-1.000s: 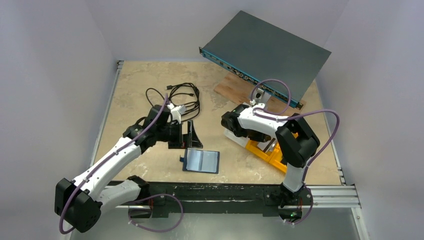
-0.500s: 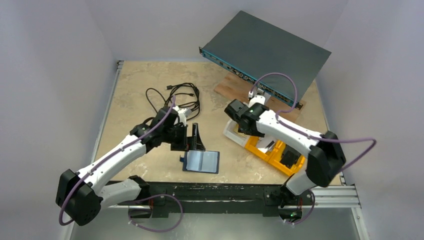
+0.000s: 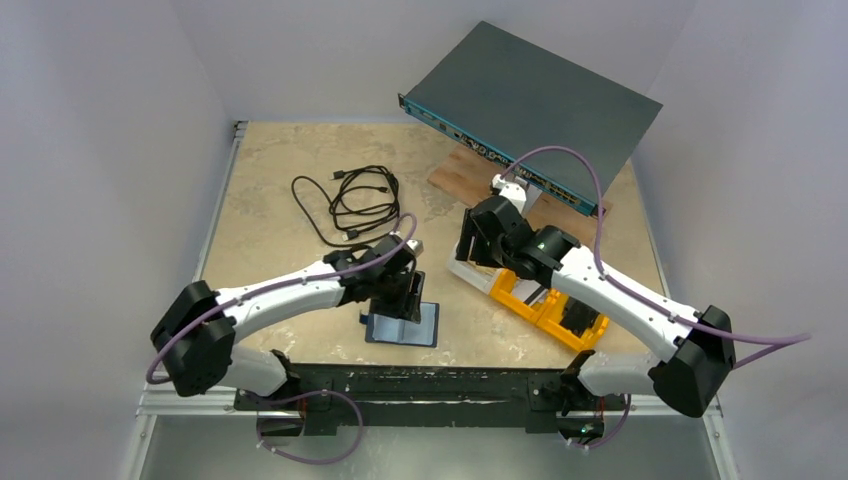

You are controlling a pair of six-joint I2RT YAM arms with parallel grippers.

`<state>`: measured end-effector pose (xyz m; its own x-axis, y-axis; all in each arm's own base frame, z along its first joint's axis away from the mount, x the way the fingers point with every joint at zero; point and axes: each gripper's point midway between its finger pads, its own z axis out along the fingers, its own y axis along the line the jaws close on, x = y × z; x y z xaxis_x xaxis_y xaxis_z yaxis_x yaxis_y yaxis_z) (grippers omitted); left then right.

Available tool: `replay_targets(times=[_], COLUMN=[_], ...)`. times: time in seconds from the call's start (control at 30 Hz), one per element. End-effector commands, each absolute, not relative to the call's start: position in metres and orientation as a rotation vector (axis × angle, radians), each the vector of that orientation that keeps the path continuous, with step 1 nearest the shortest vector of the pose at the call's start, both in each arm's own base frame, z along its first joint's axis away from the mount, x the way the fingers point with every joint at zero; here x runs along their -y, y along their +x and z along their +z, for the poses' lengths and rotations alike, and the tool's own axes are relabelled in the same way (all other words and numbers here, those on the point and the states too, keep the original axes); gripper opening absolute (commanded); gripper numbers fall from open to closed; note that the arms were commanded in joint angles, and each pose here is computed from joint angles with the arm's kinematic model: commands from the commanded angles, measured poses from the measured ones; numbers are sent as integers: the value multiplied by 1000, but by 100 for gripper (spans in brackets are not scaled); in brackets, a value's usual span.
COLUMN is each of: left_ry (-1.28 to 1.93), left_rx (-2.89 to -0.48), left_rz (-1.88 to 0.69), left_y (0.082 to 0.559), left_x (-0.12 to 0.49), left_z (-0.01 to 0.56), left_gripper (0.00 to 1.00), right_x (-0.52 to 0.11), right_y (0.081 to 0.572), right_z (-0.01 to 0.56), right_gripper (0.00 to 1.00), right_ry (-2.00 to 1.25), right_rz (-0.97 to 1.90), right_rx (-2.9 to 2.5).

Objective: Take the credit cards out of the card holder
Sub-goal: Remove the credit card from the card holder.

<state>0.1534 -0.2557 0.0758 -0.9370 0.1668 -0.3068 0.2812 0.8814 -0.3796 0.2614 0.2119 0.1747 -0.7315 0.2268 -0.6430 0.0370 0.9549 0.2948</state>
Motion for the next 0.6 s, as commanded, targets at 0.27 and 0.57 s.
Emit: replay_targets(times=[0.27, 0.57], left_ry=[445, 480], left_rx=[-2704, -2749], left_rz=[-370, -230], left_y=[171, 164], left_x=[286, 281], left_z=[57, 23], left_gripper=[47, 46], right_x=[-231, -231], right_y=[249, 244], right_z=[152, 139], right_gripper=[65, 64], right_ry=[157, 169], right_rz=[512, 517], right_rx=[-2389, -2415])
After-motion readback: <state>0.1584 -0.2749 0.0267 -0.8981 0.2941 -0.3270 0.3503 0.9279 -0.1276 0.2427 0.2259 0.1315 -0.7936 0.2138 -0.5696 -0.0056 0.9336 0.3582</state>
